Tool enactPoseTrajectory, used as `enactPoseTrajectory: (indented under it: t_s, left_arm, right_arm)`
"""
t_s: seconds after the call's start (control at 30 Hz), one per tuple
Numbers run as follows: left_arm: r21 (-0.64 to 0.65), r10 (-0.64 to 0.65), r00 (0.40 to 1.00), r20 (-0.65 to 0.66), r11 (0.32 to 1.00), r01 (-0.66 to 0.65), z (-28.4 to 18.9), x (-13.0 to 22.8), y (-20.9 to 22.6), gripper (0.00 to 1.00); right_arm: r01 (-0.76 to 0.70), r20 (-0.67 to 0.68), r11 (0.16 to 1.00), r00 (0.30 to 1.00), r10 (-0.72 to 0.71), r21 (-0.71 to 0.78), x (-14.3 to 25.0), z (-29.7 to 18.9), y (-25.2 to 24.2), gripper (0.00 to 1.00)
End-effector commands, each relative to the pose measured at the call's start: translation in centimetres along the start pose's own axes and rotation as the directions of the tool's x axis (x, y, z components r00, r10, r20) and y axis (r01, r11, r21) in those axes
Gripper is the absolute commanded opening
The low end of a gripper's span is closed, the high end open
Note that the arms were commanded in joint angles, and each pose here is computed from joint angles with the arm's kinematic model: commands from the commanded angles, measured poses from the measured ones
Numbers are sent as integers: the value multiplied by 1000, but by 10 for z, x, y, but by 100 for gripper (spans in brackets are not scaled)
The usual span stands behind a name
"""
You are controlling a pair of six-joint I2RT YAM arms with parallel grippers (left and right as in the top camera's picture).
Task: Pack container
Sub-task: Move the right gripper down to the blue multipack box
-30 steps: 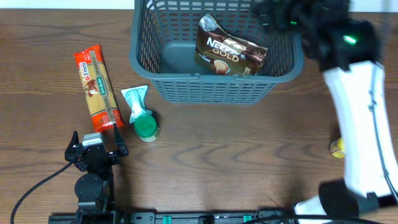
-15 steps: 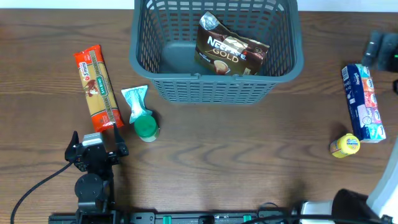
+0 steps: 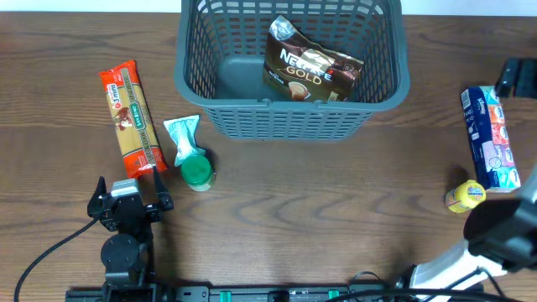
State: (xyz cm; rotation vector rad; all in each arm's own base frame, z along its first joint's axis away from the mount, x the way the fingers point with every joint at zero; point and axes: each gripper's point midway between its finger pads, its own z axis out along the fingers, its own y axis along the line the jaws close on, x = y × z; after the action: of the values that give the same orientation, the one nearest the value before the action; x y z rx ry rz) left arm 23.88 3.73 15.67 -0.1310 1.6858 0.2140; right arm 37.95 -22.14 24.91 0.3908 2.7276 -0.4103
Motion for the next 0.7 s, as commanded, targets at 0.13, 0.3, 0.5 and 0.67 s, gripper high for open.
enactPoseTrajectory:
  t_s: [0.13, 0.3, 0.5, 0.67]
  left_arm:
    - [-9, 16, 999, -37, 1000, -17, 2, 16, 1, 98]
    - [-9, 16, 999, -37, 1000, -17, 2, 16, 1, 98]
    - [-9, 16, 999, -37, 1000, -17, 2, 16, 1, 99]
    - [-9, 16, 999, -37, 1000, -17, 2, 16, 1, 98]
  right_arm:
    - [84, -163, 995, 982, -93, -60, 14, 77, 14, 99]
    - [81, -262, 994, 960, -98, -74, 29, 122, 13, 99]
    - [17, -332, 998, 943, -38, -67, 47, 159, -5, 99]
    - [-70, -372, 994, 928, 33, -85, 64, 182, -19, 99]
